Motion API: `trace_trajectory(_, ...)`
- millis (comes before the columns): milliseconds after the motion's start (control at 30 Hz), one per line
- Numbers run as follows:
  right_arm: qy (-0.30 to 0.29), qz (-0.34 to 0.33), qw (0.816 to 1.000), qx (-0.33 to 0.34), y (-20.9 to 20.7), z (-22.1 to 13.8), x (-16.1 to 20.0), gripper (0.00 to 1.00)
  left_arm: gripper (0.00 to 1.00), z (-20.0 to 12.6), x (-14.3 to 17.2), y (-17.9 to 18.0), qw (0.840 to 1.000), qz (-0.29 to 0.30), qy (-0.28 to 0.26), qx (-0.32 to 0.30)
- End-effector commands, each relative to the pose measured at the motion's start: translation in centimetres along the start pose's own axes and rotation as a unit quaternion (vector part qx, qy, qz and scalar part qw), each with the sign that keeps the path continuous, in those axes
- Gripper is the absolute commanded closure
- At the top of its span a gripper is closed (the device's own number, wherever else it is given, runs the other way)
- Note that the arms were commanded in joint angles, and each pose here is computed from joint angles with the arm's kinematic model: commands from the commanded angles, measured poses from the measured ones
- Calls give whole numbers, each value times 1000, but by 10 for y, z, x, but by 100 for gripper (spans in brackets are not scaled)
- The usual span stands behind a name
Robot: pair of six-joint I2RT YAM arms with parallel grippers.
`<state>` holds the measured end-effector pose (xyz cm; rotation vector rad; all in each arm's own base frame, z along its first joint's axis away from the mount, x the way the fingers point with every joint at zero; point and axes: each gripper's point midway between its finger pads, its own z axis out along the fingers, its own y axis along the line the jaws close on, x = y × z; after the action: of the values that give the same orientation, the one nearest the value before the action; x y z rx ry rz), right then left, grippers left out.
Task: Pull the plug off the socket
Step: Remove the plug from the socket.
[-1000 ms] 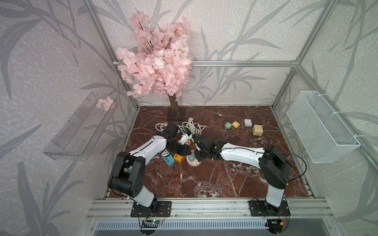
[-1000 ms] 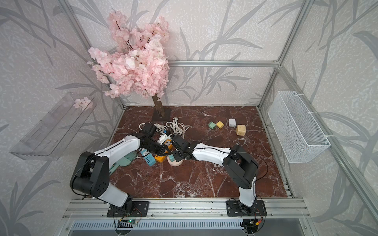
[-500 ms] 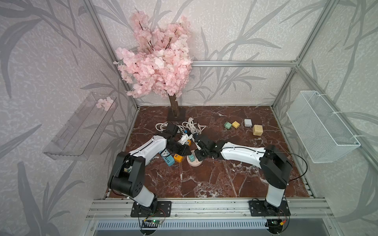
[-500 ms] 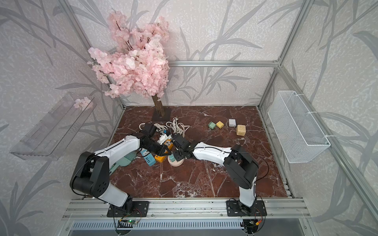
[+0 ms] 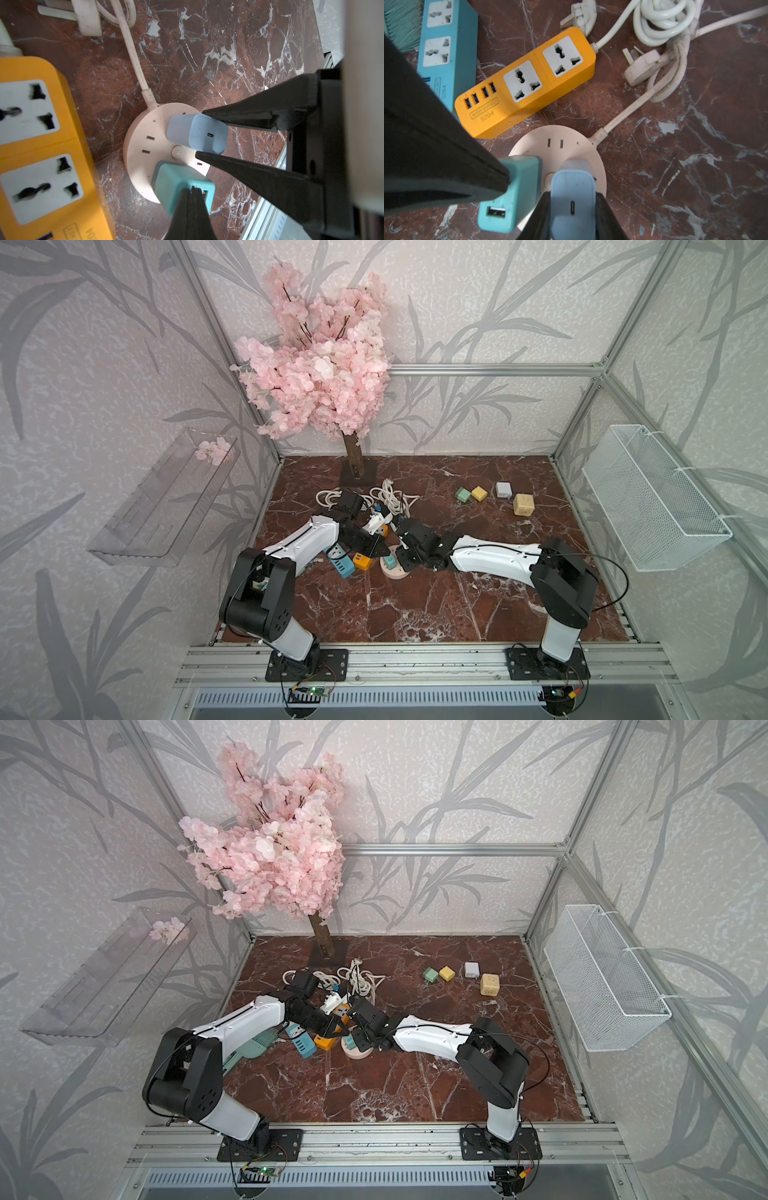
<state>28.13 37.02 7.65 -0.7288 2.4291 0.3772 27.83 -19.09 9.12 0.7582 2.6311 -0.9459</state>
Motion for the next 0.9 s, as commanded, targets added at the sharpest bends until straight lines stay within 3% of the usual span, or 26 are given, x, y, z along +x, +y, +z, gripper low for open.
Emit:
trace_trajectory(0, -63, -19, 998, -5, 7, -24, -34, 100, 100, 10, 33, 25, 996, -30, 61, -50)
trace_trajectory(200, -65, -8, 998, -8, 4, -26, -41, 100, 100, 11, 33, 26, 996, -32, 62, -50)
trace_trajectory(400, -42, 74, 992, -93, -10, -25, -45, 100, 100, 11, 33, 26, 996, -31, 63, -50)
trace_trajectory(867, -38, -49, 998, 28, 1, -26, -31, 100, 100, 11, 32, 26, 996, -32, 63, -48)
